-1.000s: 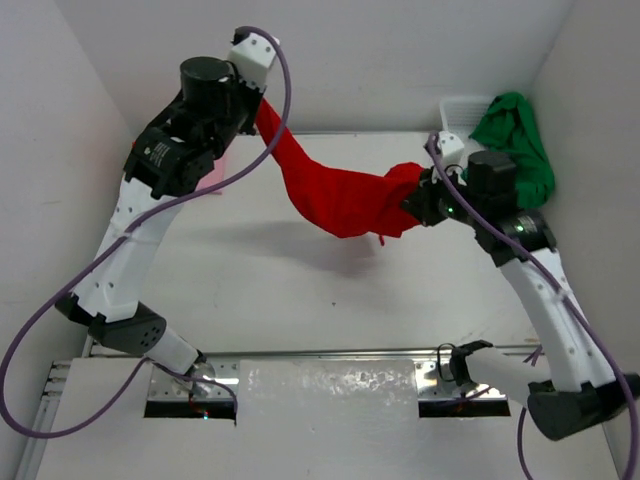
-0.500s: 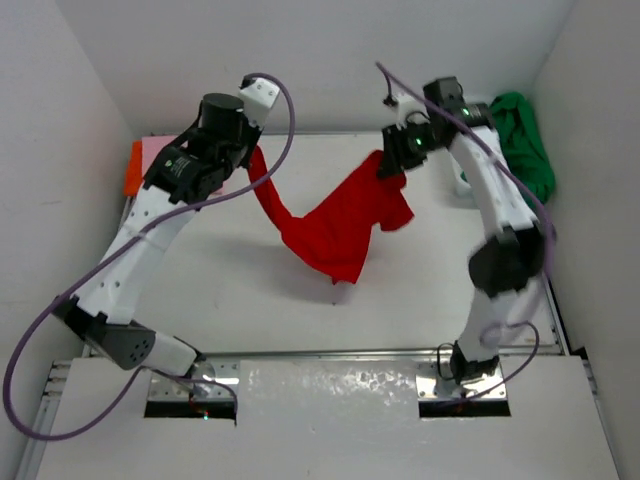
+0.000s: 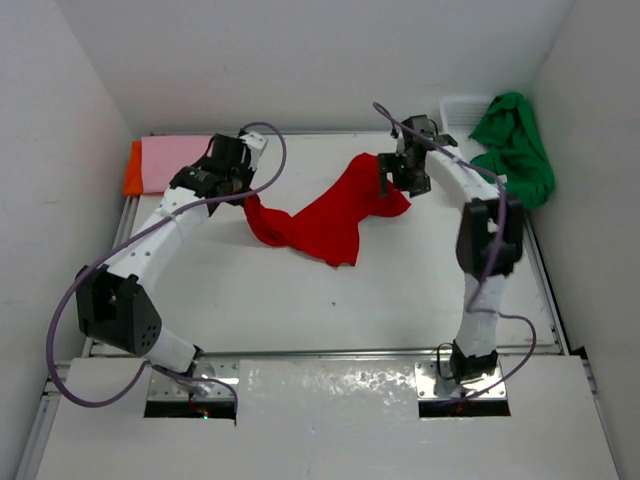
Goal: Fold and stack the t-shirts
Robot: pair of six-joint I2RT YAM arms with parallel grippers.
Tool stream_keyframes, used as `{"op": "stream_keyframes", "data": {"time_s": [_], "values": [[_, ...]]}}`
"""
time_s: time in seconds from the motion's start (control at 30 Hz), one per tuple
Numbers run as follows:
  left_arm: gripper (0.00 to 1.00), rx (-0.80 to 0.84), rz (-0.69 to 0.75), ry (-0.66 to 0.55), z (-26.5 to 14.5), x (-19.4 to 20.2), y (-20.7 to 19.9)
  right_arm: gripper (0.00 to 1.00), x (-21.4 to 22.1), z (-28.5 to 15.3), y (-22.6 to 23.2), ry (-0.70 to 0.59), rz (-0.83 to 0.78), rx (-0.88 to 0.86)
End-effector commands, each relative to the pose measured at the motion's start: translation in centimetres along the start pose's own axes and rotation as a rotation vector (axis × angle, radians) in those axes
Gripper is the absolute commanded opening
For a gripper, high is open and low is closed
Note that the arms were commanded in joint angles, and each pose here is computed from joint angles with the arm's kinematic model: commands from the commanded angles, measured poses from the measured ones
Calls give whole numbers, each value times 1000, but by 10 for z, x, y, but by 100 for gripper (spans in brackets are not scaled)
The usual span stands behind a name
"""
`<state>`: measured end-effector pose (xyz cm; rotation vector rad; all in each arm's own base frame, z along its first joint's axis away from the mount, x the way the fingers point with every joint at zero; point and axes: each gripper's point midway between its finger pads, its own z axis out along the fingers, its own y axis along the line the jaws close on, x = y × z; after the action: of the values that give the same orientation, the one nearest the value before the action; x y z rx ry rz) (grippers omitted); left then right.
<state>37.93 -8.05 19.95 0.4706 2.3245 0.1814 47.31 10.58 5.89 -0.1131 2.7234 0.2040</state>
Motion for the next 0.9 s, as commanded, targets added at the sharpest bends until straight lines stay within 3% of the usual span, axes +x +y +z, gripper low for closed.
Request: {"op": "stream_keyframes", "data": {"time_s": [0.0, 0.03, 0.07, 0.13, 0.47, 0.57, 0.7, 0.73, 0.87], "values": [[0, 0, -71, -77, -2, -11, 11, 77, -26, -96, 22, -295, -79, 39], [0, 9, -80, -81, -2, -9, 14, 69, 18, -71, 36, -203, -82, -30], [0, 11, -84, -75, 0, -5, 14, 69, 16, -68, 52, -254, -76, -98], [0, 21, -90, -71, 1, -1, 14, 79, 37, -56, 84, -228, -35, -199], [0, 26, -93, -93, -6, -5, 16, 77, 98, 6, 118, -38, 142, -254], [0, 26, -94, -96, -6, -6, 16, 69, 105, 19, 130, -25, 132, -280], [0, 32, -93, -99, -6, -7, 15, 47, 109, 28, 140, -9, 163, -297], [0, 33, -92, -99, -7, -7, 14, 32, 115, 30, 136, -7, 174, -284], [0, 26, -92, -101, -8, -7, 16, 0, 115, 27, 126, -19, 172, -232]]}}
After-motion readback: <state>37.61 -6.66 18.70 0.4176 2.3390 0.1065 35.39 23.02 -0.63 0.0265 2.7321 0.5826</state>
